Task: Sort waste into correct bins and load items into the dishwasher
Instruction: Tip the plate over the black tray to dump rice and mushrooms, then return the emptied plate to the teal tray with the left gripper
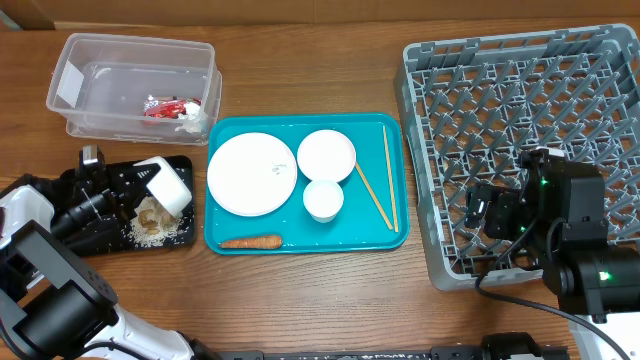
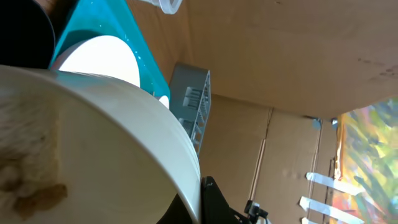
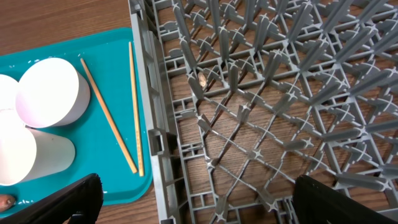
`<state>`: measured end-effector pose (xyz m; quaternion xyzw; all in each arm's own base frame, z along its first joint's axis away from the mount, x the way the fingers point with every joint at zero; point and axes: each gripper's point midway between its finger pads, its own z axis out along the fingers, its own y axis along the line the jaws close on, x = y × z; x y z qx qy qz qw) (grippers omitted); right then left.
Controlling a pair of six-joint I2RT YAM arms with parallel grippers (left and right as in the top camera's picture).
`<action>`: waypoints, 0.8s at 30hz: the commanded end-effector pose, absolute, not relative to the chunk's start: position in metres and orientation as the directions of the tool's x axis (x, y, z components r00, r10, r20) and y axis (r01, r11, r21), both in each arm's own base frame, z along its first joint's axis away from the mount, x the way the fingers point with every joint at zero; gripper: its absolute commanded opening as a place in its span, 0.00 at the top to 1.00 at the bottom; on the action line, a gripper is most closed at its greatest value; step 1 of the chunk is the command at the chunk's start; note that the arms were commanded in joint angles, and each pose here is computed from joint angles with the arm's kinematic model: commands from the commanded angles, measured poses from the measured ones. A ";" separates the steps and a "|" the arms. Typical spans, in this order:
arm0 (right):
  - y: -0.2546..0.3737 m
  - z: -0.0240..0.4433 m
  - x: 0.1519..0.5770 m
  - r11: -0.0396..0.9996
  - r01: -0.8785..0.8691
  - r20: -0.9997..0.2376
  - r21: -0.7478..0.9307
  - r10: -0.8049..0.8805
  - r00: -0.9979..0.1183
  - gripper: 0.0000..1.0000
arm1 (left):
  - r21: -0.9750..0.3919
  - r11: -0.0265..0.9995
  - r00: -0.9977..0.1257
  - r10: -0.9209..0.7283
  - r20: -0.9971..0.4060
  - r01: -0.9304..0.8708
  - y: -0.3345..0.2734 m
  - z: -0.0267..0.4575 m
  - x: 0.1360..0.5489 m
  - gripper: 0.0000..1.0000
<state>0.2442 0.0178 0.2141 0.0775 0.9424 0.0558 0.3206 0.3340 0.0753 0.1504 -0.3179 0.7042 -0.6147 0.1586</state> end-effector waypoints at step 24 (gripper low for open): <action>0.016 0.223 0.245 0.982 0.110 -0.614 0.153 0.182 -0.768 0.00 | -0.948 -0.231 -0.674 -0.667 0.318 -0.219 0.092 0.183 0.338 0.96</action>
